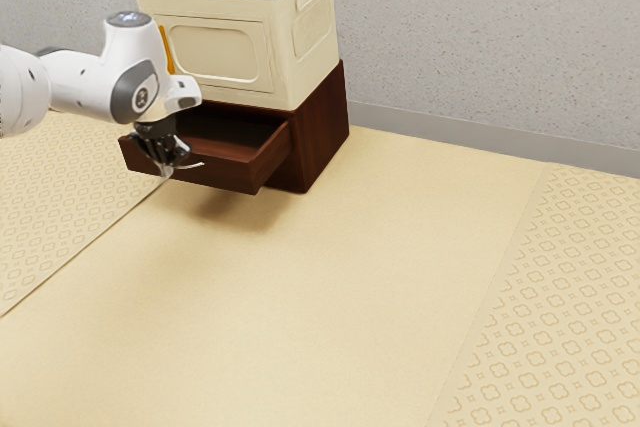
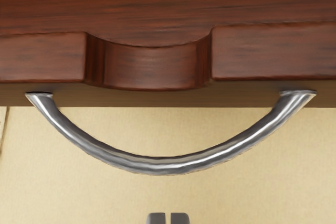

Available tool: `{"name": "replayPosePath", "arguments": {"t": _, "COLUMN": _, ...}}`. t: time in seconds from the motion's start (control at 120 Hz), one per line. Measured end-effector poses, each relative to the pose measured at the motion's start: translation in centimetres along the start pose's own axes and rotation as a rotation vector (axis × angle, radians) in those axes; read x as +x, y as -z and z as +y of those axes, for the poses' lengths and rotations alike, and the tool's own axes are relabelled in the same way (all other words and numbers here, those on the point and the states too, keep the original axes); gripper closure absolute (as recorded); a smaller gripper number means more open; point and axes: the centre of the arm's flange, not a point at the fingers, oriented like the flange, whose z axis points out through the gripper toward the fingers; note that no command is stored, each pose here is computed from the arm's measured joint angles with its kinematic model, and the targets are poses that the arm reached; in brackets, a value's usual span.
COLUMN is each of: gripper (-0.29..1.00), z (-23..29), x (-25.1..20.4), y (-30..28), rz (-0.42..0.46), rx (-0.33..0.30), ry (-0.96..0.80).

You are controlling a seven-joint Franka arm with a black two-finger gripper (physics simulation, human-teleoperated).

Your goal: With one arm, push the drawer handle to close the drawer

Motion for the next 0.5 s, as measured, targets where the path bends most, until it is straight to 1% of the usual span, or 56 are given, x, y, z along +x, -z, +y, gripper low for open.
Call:
{"name": "replayPosePath", "arguments": {"t": 0.2, "gripper": 0.79, "z": -1.0, "x": 0.4, "y": -1.3, "rz": 0.001, "rx": 0.011, "ry": 0.022}}
{"name": "replayPosePath", "arguments": {"t": 0.5, "gripper": 0.79, "z": -1.5, "x": 2.6, "y": -2.2, "rz": 0.026, "rx": 0.033, "ry": 0.032}}
